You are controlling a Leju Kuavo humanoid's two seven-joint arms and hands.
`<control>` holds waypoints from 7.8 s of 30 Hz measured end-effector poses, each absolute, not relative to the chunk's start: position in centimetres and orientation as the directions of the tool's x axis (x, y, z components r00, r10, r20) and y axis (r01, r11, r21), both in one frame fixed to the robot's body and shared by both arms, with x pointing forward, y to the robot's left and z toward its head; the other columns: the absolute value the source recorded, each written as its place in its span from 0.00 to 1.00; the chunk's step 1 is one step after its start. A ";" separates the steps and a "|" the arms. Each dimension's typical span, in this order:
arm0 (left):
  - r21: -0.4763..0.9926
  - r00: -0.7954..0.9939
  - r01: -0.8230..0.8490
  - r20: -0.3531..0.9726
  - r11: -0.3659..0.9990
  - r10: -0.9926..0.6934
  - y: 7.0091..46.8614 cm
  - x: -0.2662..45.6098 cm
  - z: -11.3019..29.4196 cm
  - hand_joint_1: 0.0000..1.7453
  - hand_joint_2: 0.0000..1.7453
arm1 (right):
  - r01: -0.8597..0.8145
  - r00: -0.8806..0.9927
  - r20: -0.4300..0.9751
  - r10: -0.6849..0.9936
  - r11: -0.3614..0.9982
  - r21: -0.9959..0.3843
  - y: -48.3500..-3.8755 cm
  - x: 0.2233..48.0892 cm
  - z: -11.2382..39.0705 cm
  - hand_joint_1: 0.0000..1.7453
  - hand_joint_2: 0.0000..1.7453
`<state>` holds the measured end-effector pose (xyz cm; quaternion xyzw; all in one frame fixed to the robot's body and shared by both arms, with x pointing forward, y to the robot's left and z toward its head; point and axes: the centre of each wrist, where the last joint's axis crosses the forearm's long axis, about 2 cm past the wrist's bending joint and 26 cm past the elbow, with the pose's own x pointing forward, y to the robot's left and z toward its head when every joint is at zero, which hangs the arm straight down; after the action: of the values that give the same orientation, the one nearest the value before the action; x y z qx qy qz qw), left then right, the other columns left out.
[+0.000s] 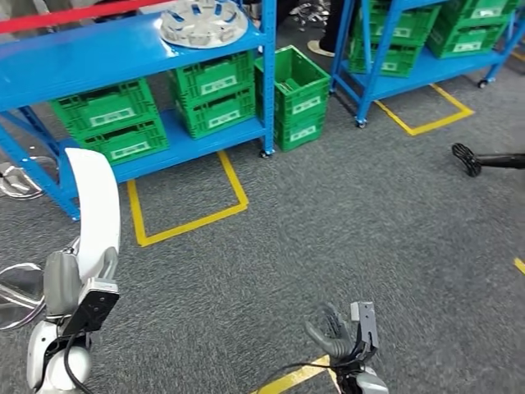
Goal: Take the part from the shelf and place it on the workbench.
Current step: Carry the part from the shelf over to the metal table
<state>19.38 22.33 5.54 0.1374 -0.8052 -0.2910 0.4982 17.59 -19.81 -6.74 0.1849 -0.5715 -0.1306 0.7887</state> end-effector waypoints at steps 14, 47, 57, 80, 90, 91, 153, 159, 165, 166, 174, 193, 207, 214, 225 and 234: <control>0.596 -0.466 0.060 0.726 0.800 -0.506 21.8 18.8 5.4 1.00 1.00 | 0.021 0.308 0.838 -0.451 0.883 0.468 -20.1 17.0 -7.0 0.00 1.00; 0.601 -0.509 0.048 0.702 0.798 -0.498 20.2 19.1 5.5 1.00 1.00 | 0.049 0.288 0.839 -0.462 0.882 0.469 -20.6 17.3 -7.0 0.00 1.00; 0.598 -0.513 0.047 0.701 0.800 -0.494 19.7 19.2 5.5 1.00 1.00 | 0.101 0.276 0.824 -0.495 0.867 0.487 -21.4 16.4 -7.4 0.00 1.00; 0.518 -0.476 0.050 0.764 0.854 -0.436 19.3 19.2 5.3 1.00 1.00 | 0.181 0.204 0.805 -0.558 0.829 0.529 -23.4 14.2 -8.0 0.00 1.00; 0.468 -0.502 0.131 0.792 0.874 -0.348 17.4 19.1 5.7 1.00 1.00 | 0.197 0.186 0.801 -0.569 0.820 0.537 -24.2 13.1 -8.2 0.00 1.00; 0.465 -0.507 0.136 0.791 0.875 -0.341 17.0 19.2 5.9 1.00 1.00 | 0.200 0.183 0.802 -0.569 0.820 0.536 -24.4 13.0 -8.2 0.00 1.00; 0.495 -0.563 0.145 0.754 0.857 -0.340 16.9 19.4 6.6 1.00 1.00 | 0.258 0.165 0.815 -0.556 0.822 0.508 -25.9 14.3 -8.2 0.00 1.00; 0.495 -0.567 0.130 0.748 0.859 -0.345 17.1 19.2 6.8 1.00 1.00 | 0.312 0.194 0.828 -0.526 0.833 0.457 -26.8 13.4 -8.7 0.00 1.00; 0.487 -0.559 0.089 0.747 0.869 -0.360 17.5 18.4 6.8 1.00 1.00 | 0.458 0.489 0.754 -0.439 0.865 0.206 -29.1 8.2 -10.4 0.00 1.00; 0.484 -0.559 0.082 0.746 0.871 -0.362 17.6 18.3 6.8 1.00 1.00 | 0.474 0.543 0.717 -0.437 0.864 0.168 -29.1 7.4 -10.6 0.00 1.00; 0.459 -0.574 0.050 0.740 0.887 -0.350 17.7 18.0 7.6 1.00 1.00 | 0.448 0.807 0.420 -0.415 0.894 0.021 -26.9 4.7 -11.0 0.00 1.00; 0.387 -0.607 0.113 0.756 0.915 -0.244 16.7 17.3 8.3 1.00 1.00 | 0.369 0.860 0.360 -0.362 0.928 0.050 -24.9 3.4 -11.1 0.00 1.00; 0.388 -0.640 0.173 0.743 0.905 -0.196 15.4 18.1 9.3 1.00 1.00 | 0.292 0.884 0.367 -0.290 0.955 0.052 -24.7 3.7 -11.0 0.00 1.00; 0.397 -0.642 0.175 0.740 0.901 -0.201 15.6 18.3 9.4 1.00 1.00 | 0.264 0.893 0.362 -0.268 0.963 0.062 -24.4 3.6 -11.0 0.00 1.00; 0.407 -0.644 0.175 0.736 0.896 -0.208 15.6 18.2 9.4 1.00 1.00 | 0.234 0.900 0.364 -0.242 0.970 0.066 -24.1 3.5 -11.0 0.00 1.00; 0.410 -0.645 0.174 0.735 0.895 -0.211 15.7 18.0 9.3 1.00 1.00 | 0.222 0.900 0.370 -0.233 0.972 0.071 -23.7 3.9 -10.9 0.00 1.00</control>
<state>18.01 15.74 9.27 0.0105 -0.8776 -0.2285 0.4213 3.90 -23.66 -10.90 0.0138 -0.1913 -0.1167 0.9745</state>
